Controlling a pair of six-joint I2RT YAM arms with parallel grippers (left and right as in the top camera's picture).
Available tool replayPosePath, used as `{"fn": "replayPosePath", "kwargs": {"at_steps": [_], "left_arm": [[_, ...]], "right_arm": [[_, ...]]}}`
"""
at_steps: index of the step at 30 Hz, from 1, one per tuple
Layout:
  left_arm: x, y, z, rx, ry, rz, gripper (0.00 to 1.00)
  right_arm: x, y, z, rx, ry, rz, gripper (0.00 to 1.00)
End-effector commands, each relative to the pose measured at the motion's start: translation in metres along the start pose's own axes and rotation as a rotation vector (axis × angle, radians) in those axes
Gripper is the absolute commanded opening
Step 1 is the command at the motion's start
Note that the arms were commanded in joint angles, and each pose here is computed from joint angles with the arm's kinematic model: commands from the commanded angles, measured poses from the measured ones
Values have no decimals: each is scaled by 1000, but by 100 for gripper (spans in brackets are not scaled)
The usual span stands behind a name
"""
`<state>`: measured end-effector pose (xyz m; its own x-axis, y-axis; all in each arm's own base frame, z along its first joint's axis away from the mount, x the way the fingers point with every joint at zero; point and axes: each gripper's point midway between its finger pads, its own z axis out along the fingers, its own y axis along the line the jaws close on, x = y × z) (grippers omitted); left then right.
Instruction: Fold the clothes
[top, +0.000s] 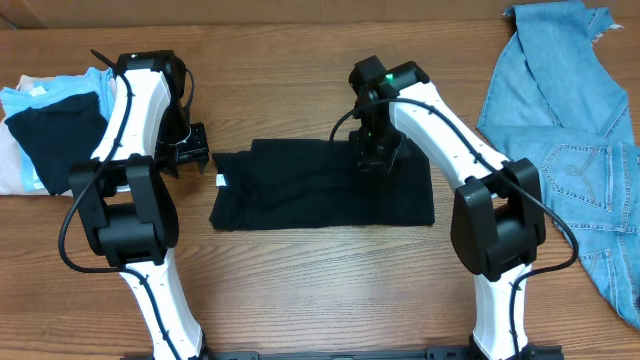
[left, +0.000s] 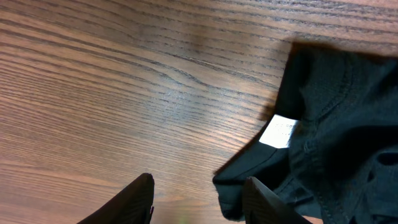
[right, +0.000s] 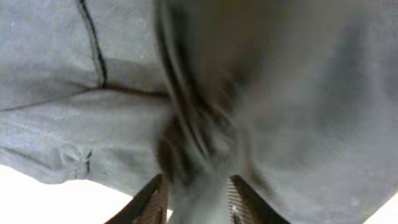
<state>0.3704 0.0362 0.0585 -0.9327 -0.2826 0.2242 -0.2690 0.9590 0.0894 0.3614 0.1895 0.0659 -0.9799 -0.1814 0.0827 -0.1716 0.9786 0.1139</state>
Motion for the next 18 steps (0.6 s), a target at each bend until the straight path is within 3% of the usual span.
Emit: {"fn": "replayPosePath", "kwargs": {"at_steps": [1,4,11,18], "left_arm": [[-4,-3,-5,-6,-25,-5,50],[-4,-3,-5,-6,-24,-5,50],[2,-4,-5,-6,-1,-1,54],[7,-28,-3,134,29,76,59]], "right_arm": [[-3,9,-3,-53,-5,-32,36],[-2,15,-3,-91,-2,-100,39],[-6,-9,-8,-29,-11,-57,39],[-11,-49,-56,68,-95,30,42]]}}
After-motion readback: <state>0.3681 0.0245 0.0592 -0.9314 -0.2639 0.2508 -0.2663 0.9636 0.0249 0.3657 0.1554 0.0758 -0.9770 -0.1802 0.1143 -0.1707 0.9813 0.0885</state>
